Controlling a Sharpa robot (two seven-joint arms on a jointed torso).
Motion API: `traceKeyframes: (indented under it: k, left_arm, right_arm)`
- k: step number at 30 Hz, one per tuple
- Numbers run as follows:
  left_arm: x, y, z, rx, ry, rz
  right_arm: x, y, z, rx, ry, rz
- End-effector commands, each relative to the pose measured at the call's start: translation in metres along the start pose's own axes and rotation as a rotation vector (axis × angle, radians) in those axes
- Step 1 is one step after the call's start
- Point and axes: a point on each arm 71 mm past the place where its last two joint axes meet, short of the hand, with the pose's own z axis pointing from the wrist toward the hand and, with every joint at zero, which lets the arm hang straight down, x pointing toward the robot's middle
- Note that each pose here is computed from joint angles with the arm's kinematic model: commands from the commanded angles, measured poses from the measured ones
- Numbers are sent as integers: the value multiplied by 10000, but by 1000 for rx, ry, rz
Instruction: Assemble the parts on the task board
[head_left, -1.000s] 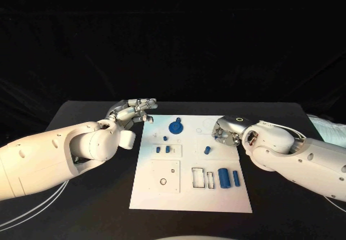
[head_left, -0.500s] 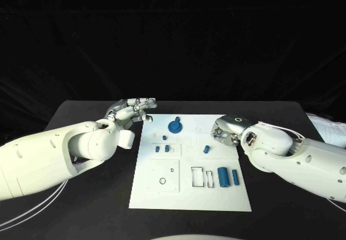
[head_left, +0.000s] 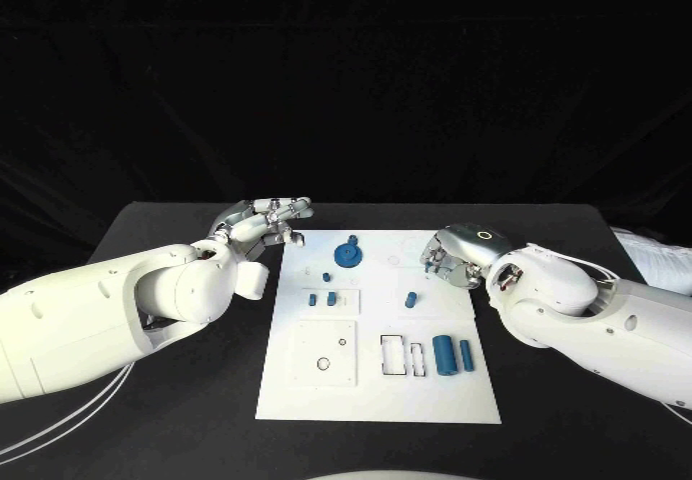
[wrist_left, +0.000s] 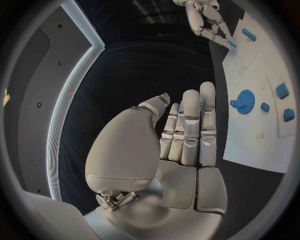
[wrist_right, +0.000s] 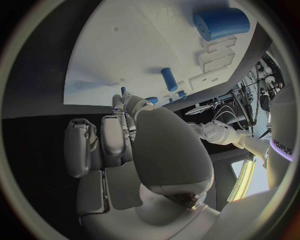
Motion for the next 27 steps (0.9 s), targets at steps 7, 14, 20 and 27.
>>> traceKeyframes:
  k: [7, 14, 20, 27]
  left_arm:
    - [20, -7, -7, 4, 17, -11]
    - [52, -3, -5, 3, 27, -14]
    - [93, 4, 0, 2, 37, -17]
    - [127, 10, 7, 1, 45, -20]
  right_arm:
    - [-116, 398, -96, -93, -45, 49]
    - [-95, 821, -161, -196, -36, 104]
    - [39, 1136, -179, -268, 12, 146]
    - [274, 1352, -184, -309, 87, 178]
